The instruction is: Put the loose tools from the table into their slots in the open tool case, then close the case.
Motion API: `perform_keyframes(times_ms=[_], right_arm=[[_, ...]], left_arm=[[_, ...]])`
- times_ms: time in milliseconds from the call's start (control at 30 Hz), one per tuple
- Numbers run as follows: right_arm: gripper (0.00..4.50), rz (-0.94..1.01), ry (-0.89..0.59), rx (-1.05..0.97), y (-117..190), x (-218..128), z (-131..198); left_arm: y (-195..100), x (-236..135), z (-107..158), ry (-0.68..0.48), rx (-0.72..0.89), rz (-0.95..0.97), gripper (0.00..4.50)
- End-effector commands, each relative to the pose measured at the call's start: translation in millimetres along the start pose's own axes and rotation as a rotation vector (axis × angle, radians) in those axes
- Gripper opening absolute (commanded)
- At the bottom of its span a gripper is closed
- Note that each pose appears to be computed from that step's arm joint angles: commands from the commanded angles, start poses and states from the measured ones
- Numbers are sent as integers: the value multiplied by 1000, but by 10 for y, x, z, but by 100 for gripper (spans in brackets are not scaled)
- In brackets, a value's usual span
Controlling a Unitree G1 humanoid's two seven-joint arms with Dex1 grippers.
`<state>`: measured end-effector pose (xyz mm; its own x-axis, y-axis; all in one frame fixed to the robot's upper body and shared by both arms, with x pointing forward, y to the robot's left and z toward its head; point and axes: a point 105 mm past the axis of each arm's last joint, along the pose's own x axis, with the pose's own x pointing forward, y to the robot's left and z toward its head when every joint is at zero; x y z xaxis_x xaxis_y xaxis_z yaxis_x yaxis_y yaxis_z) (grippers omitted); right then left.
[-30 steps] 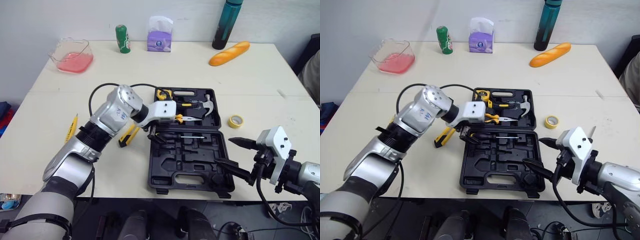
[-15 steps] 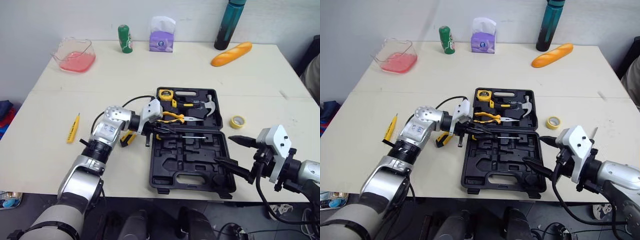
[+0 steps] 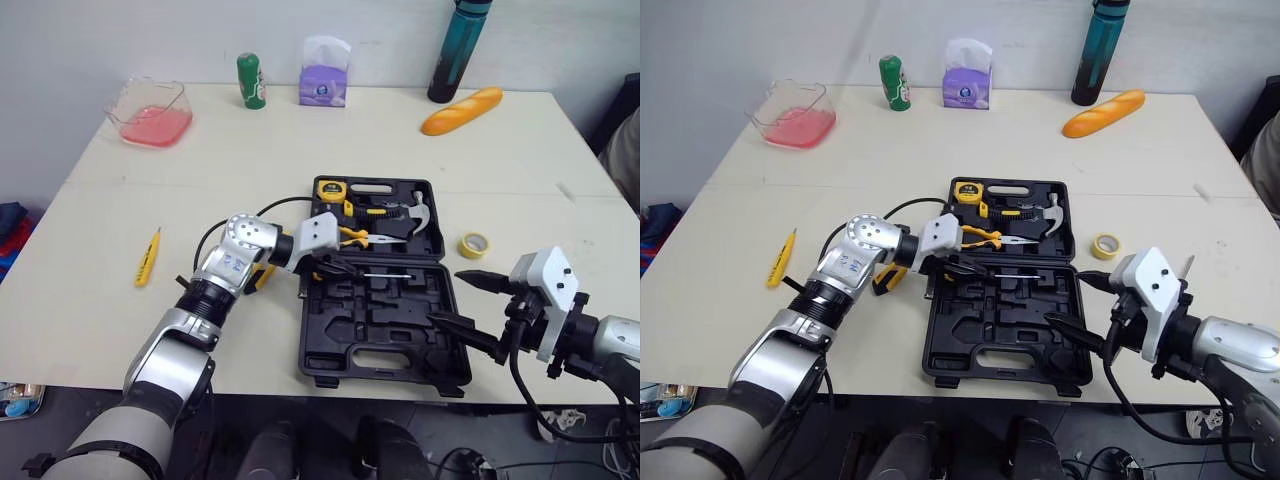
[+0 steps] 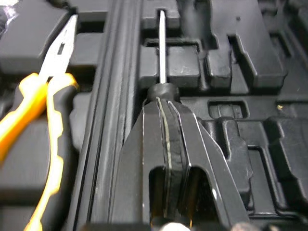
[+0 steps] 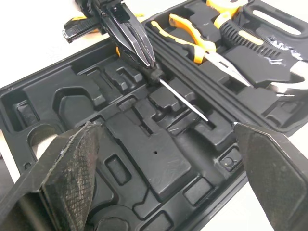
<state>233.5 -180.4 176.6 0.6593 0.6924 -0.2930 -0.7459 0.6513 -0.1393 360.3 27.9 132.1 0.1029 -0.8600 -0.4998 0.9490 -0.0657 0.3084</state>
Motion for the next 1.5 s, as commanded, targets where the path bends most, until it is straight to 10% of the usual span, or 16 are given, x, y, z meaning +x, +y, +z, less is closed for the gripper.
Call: perform_keyframes(times_ms=[33,433,600,833,967,1233,1500], right_arm=[[450,-4,-22,-38,9,-16,77],[450,-29,0,-38,-14,-59,28],[450,-86,2,-40,-113,-112,6],[450,-314,51,29,-608,-653,-201],[450,-473,113,99,-917,-1122,-433],[450,-619,245,148,-1185,-1797,-746],[450,-678,240,119,-1308,-1986,-740]], left_arm=[[-231,87,-508,207,-66,-69,8],[-186,179,-536,235,-126,-31,8],[-93,-51,-115,-46,-188,8,8],[-201,-1228,-80,-324,-384,387,277],[-644,-2047,-583,-242,-577,658,445],[-1664,-3446,-1238,37,-821,1184,449],[-1930,-3823,-1442,189,-847,1325,449]])
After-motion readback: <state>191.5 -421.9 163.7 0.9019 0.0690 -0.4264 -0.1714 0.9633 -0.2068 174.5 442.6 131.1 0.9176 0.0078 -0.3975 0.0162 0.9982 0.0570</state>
